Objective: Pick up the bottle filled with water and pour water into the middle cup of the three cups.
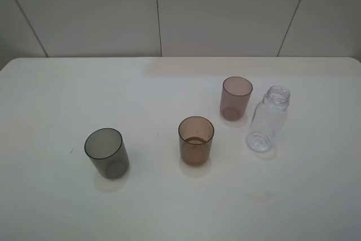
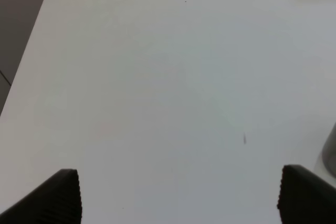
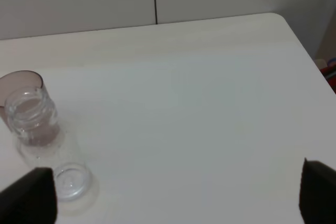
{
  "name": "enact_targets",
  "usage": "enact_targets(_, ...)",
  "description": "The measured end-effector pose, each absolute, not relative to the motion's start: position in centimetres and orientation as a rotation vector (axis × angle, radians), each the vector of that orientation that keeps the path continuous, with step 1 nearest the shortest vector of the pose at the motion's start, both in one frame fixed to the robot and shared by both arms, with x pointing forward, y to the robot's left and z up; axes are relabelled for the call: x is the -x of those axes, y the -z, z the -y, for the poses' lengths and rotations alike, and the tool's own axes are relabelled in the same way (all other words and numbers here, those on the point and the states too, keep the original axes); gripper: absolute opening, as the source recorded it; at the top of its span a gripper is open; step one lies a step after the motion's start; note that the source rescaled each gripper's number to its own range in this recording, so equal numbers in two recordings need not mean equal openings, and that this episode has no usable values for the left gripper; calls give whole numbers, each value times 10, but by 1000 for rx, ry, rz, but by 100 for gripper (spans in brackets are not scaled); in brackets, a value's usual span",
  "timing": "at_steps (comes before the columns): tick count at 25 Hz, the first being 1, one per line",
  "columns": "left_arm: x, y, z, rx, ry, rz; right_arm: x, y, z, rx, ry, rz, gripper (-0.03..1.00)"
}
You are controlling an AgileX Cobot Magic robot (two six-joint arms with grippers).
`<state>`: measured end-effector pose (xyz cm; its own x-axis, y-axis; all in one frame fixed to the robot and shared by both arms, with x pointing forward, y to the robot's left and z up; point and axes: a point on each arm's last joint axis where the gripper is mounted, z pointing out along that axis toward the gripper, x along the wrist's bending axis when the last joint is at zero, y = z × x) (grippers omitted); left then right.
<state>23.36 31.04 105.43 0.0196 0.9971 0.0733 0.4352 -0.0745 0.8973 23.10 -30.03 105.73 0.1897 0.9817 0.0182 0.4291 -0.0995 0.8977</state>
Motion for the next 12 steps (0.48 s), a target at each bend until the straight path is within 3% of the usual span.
enact_targets(12,-234,-1054,-310,-1596,-1016,-1495,-231,-1057,303,-1548,-899,-1497,100)
